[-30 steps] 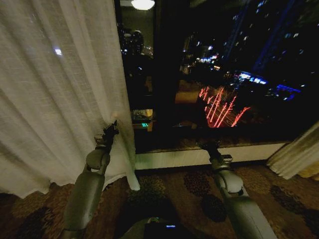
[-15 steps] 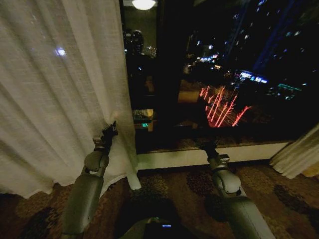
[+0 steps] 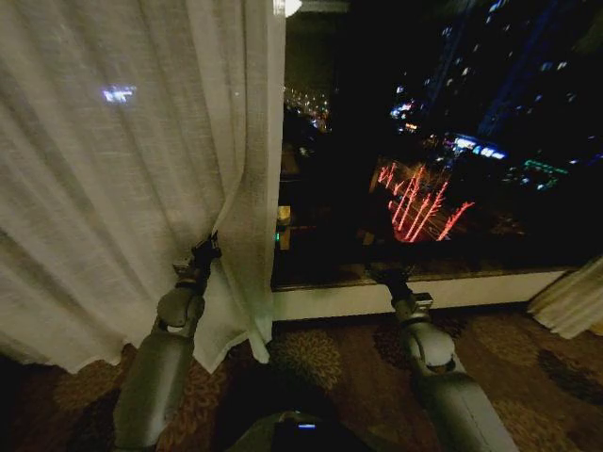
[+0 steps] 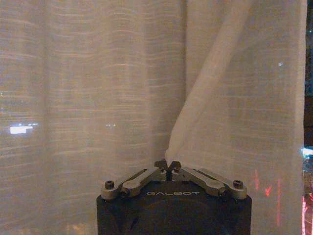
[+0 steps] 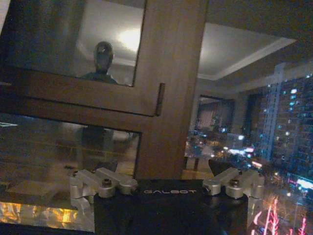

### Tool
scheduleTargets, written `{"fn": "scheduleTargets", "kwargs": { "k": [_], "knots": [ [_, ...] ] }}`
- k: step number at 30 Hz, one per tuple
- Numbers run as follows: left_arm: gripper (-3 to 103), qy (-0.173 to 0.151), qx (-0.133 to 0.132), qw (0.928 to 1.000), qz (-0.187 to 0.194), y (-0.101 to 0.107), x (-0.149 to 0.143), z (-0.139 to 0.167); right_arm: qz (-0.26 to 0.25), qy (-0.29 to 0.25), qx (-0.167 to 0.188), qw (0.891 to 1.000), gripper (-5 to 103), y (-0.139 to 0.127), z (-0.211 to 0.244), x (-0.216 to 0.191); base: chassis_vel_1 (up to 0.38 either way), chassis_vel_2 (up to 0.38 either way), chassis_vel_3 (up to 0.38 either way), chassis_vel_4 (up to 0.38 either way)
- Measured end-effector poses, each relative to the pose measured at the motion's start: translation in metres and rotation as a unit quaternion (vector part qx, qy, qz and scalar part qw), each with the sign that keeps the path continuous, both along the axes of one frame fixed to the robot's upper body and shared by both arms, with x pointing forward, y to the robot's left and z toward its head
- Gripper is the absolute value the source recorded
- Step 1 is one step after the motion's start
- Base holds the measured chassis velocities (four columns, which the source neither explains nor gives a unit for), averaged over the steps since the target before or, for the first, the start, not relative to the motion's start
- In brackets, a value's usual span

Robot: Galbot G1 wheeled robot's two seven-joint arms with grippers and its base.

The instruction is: Open the curtains by pulling them apart, changing their state from closed to fully open.

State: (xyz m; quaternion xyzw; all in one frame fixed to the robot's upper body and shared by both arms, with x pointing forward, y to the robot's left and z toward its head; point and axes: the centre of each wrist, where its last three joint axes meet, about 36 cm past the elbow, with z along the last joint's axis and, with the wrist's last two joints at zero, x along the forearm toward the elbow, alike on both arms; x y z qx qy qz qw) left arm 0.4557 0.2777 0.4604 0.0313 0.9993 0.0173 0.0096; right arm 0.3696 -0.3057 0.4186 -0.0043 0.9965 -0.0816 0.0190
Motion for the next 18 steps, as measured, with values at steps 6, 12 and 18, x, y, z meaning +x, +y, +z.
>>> {"fn": "scheduleTargets", "kwargs": {
  "k": [6,12,18],
  "knots": [
    [0,0.0,0.0,1.0,0.0,0.0001,-0.0031,-0.0005,0.001,0.0,0.001,1.0,100,0.0014,-0.0008,-0.0018,0.176,0.174,-0.175,-0.179],
    [0,0.001,0.0,1.0,0.0,0.0005,-0.0067,-0.0012,0.003,0.0,0.001,1.0,100,0.0044,-0.0015,-0.0021,0.214,0.188,-0.201,-0.195],
    [0,-0.001,-0.001,1.0,0.001,0.0012,-0.0082,-0.0018,0.004,0.0,-0.002,1.0,100,0.0052,-0.0017,-0.0023,0.193,0.182,-0.198,-0.181]
  ]
}}
